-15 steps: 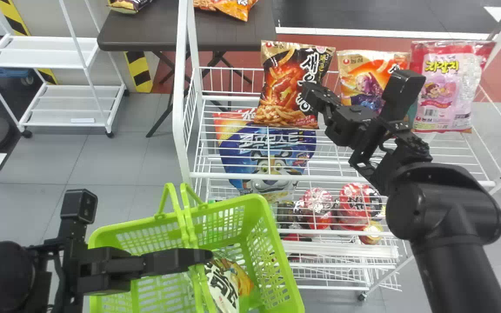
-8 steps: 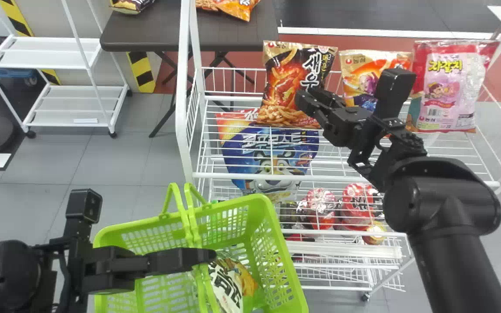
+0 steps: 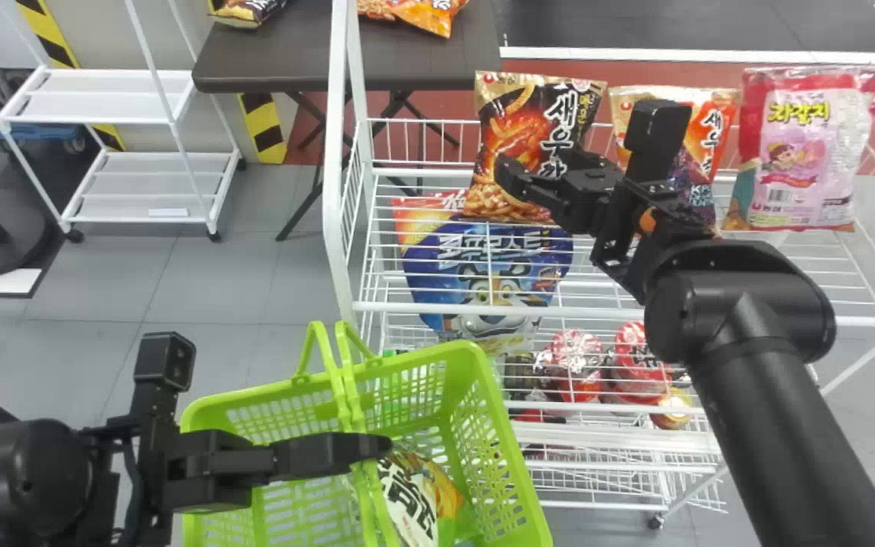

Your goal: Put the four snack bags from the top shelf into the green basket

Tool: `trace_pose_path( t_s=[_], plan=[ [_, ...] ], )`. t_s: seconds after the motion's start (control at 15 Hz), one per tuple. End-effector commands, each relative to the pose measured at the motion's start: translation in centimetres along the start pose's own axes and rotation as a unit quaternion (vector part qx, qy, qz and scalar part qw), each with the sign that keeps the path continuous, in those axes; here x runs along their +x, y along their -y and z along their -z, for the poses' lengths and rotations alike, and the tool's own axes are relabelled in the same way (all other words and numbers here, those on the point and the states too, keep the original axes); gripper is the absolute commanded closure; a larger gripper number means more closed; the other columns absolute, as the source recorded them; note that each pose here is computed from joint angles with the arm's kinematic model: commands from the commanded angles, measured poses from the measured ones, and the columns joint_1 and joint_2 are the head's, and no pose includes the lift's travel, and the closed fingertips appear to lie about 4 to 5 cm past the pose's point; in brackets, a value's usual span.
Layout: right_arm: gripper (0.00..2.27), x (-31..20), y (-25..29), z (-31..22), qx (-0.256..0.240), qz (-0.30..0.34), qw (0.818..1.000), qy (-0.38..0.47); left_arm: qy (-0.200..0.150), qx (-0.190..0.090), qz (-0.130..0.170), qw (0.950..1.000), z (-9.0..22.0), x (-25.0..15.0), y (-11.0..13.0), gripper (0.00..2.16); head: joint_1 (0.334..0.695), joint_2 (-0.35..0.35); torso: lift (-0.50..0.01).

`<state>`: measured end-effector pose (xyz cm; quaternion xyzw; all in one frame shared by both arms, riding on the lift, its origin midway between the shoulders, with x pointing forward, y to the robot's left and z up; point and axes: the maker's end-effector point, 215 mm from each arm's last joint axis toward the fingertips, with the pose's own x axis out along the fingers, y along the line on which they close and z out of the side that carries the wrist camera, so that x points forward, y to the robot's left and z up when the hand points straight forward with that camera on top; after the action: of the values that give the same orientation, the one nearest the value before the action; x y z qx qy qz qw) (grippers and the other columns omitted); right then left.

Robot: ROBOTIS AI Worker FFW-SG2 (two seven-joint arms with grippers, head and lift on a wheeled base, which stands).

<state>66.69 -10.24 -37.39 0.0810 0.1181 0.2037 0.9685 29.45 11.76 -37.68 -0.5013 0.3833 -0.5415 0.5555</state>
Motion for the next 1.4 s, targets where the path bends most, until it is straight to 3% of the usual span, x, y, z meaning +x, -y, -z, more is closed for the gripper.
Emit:
trace_pose_path(
  t_s=[0.0,0.13,0.2,0.27,0.4,0.47,0.6,0.93,1.33],
  plan=[
    [0.05,1.1,-0.5,0.3,-0.022,0.008,1.0,-0.005,0.0,-0.001,0.006,1.0,0.0,0.0,0.2,2.15,0.695,0.017,0.0],
    [0.2,1.7,-0.4,0.6,-0.033,0.011,0.999,-0.014,-0.001,0.0,0.006,1.0,0.0,0.0,0.2,2.15,0.695,0.021,0.0],
    [0.41,1.8,-0.4,0.5,-0.037,0.012,0.999,-0.015,-0.002,0.0,0.006,1.0,0.0,0.2,0.2,2.15,0.695,0.024,0.0],
    [0.82,1.8,-0.4,0.7,-0.038,0.011,0.999,-0.02,-0.002,0.001,0.007,1.0,-0.1,0.2,0.3,2.15,0.695,0.028,0.0],
    [1.85,1.8,-0.3,1.0,-0.04,0.013,0.999,-0.024,-0.003,0.001,0.006,1.0,-0.1,0.1,0.3,2.15,0.695,0.028,0.0],
    [2.14,1.8,-0.2,1.1,-0.04,0.016,0.999,-0.026,-0.003,0.001,0.005,1.0,-0.1,0.1,0.2,2.15,0.695,0.028,0.0],
    [2.26,1.7,-0.1,1.5,-0.04,0.017,0.999,-0.029,-0.003,0.001,0.005,1.0,-0.1,0.1,0.2,2.15,0.695,0.028,0.0],
    [2.26,0.3,-0.8,1.3,-0.037,0.015,0.999,-0.012,-0.003,0.001,0.006,1.0,-0.1,0.0,0.4,2.15,0.695,0.027,0.0],
    [2.26,-7.5,-3.2,-1.2,-0.017,0.009,1.0,0.007,-0.001,0.003,0.003,1.0,-0.4,-0.4,0.4,2.15,0.695,0.032,0.0]
  ],
)
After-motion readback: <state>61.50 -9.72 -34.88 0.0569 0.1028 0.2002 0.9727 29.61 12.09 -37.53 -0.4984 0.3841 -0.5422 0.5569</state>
